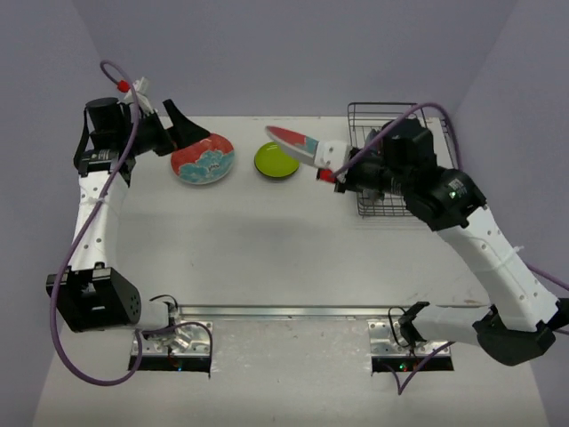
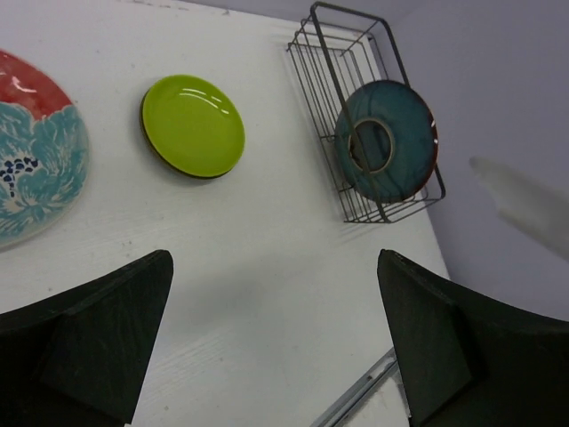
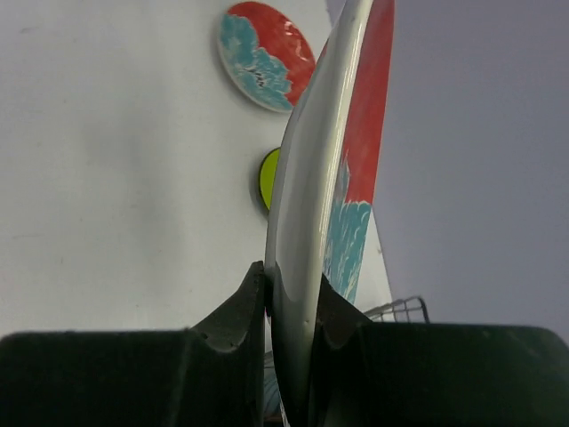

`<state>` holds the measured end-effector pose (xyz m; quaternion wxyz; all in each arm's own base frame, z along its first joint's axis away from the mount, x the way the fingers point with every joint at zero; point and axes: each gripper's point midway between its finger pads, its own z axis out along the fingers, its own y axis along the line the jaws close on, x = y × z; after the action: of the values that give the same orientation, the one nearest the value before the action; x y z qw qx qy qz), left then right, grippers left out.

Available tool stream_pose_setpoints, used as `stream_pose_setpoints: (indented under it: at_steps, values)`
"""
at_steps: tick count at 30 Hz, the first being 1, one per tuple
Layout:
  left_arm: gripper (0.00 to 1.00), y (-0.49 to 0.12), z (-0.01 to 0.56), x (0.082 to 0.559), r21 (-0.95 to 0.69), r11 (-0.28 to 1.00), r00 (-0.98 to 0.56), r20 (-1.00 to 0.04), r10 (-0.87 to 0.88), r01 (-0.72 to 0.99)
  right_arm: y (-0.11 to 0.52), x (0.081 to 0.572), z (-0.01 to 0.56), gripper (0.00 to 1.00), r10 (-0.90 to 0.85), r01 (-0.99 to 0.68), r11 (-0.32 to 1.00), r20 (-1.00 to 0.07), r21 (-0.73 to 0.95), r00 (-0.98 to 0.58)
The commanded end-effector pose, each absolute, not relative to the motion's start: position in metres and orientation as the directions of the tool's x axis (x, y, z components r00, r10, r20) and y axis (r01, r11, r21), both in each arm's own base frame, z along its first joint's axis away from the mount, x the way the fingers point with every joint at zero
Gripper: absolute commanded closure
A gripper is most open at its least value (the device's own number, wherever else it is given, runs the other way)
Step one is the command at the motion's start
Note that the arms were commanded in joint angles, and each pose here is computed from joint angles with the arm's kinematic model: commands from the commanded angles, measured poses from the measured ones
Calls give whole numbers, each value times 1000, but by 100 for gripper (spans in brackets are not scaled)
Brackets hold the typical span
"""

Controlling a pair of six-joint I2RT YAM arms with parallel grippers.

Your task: Unload the plates from the dish rack

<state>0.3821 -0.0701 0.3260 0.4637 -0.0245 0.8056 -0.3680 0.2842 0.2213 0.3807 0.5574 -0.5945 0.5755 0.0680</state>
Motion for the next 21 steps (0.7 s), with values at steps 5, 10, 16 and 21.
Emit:
stream_pose_setpoints:
  at_steps: [5, 10, 16, 21]
  values:
    - [5, -81, 350, 361, -702, 530, -647, -688, -330, 476, 270, 267, 388, 100, -661, 38, -47, 60, -998, 748]
    - [7, -96, 313, 353, -664, 573, -698, -685, -207, 481, 289, 246, 363, 100, -603, 223, -108, 242, -969, 760]
    - [12, -139, 255, 333, -565, 615, -730, -683, 26, 551, 294, 239, 355, 100, -594, 307, -86, 296, -948, 748]
    - [17, -162, 229, 320, -586, 582, -767, -633, 105, 564, 297, 235, 346, 100, -580, 323, -88, 312, -942, 753]
